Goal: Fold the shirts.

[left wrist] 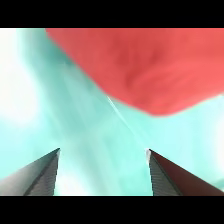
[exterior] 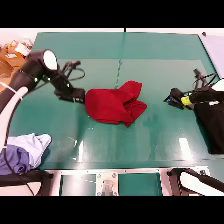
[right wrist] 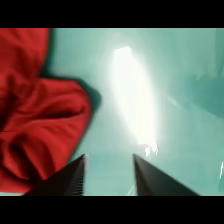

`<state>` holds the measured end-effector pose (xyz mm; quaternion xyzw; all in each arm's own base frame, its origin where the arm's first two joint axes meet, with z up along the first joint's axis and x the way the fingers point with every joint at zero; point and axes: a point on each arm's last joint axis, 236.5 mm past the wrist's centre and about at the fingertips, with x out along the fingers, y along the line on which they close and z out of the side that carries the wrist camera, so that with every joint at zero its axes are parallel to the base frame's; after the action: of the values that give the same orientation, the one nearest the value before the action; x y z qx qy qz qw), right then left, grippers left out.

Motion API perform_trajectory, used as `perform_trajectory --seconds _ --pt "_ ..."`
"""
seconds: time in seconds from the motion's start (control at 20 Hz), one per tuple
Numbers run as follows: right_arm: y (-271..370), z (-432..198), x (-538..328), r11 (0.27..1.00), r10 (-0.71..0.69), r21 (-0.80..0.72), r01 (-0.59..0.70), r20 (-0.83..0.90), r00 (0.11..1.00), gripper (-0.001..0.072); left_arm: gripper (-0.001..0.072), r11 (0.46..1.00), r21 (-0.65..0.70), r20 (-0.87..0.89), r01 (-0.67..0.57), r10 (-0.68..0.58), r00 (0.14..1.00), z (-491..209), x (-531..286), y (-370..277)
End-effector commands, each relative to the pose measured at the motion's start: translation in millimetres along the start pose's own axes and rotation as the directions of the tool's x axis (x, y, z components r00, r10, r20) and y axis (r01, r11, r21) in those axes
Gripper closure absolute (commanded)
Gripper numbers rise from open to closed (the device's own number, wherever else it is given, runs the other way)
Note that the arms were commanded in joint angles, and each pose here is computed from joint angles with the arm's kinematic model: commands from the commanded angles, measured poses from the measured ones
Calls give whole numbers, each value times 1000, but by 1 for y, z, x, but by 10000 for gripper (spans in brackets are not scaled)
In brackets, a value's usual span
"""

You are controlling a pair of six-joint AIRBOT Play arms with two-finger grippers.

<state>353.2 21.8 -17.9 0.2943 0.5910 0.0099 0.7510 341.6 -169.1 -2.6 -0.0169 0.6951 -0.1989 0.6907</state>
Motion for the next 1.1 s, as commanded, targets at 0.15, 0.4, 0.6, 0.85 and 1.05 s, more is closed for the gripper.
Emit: perform_trajectory --seconds 0.15,0.4,0.6,0.85,1.05 --pt "21 -14 86 989 148 29 -145 -131 980 286 95 934 -198 171 298 -266 949 6 89 -40" --pt "53 -33 135 973 227 8 -229 -182 957 297 269 930 -199 185 310 -275 944 7 122 -64" --pt "65 -24 138 963 242 -86 -257 -158 957 690 685 935 -191 114 300 -282 953 -8 121 -60" --pt "92 11 83 923 321 -187 -337 -108 941 693 686 934 -117 172 338 -316 933 10 57 -68" --pt "146 46 -46 846 431 -392 -361 104 896 693 685 938 113 396 328 -345 851 45 -78 -102"
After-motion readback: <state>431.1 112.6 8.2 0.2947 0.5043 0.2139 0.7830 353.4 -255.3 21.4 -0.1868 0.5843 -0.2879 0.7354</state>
